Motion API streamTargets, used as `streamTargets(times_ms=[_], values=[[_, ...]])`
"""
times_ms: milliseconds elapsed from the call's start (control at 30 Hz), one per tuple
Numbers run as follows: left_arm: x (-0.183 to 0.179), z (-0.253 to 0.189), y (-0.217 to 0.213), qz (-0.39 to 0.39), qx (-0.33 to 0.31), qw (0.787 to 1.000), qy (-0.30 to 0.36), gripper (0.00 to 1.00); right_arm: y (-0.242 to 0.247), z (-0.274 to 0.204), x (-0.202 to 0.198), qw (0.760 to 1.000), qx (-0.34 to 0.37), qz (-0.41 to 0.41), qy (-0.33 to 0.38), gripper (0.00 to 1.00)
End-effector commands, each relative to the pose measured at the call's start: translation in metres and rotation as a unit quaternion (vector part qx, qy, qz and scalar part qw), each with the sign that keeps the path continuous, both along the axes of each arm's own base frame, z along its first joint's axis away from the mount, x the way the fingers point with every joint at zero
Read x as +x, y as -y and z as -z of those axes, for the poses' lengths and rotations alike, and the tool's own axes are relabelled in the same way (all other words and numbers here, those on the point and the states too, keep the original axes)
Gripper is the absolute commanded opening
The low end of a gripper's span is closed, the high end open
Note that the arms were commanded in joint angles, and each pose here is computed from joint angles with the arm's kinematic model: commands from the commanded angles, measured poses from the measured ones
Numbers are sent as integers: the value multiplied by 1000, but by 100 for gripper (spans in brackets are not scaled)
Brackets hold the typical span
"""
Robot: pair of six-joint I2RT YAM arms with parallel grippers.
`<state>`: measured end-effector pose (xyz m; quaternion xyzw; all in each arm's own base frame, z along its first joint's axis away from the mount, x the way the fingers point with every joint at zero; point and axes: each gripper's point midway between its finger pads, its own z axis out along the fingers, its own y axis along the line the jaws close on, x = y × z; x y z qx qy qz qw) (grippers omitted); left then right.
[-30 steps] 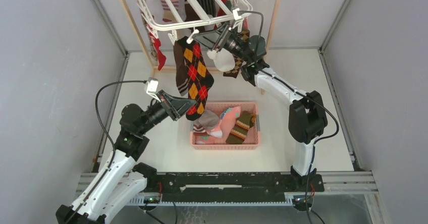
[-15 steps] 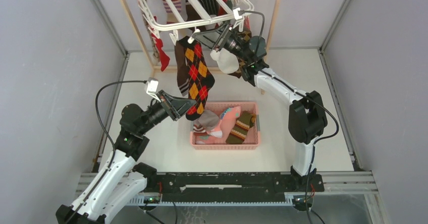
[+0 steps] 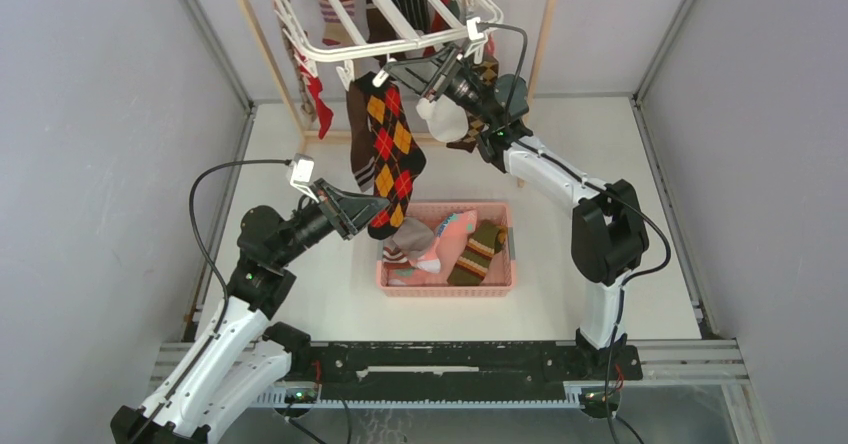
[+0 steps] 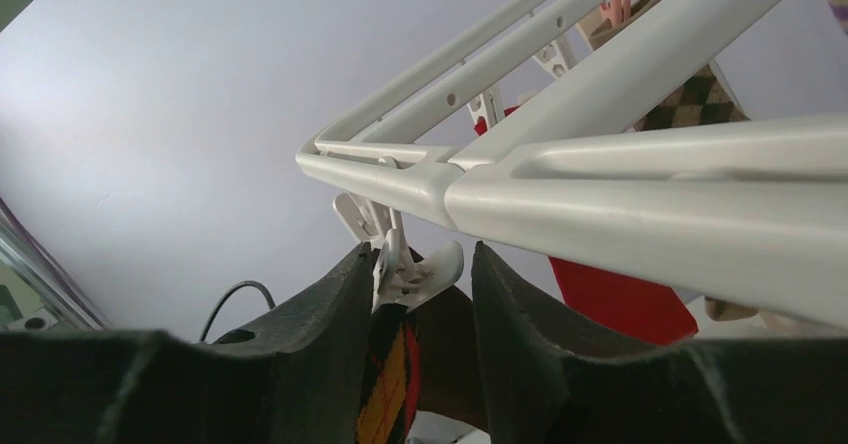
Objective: Remove the socks clipped to the hanger
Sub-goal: Remove the sock from the hanger.
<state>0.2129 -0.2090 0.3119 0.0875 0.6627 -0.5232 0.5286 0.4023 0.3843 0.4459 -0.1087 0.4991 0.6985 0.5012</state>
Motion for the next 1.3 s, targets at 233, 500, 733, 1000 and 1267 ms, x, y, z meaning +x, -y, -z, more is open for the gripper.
streamTargets(times_ms=[233, 500, 733, 1000, 1267], values=[[-8, -30, 1, 14, -16, 999, 37, 14, 14, -28, -12, 999, 35, 4, 27, 29], [-10, -31, 2, 17, -15, 999, 39, 14, 14, -25, -10, 999, 30, 5, 25, 6], [-16, -24, -2, 14, -13, 999, 32, 14, 17, -19, -4, 999, 25, 14, 18, 5], [-19, -7, -4, 9, -15, 1000, 11, 16, 19, -18, -3, 999, 26, 14, 16, 5], [-22, 6, -4, 12, -15, 1000, -3, 16, 19, -15, -3, 1000, 25, 11, 12, 5]])
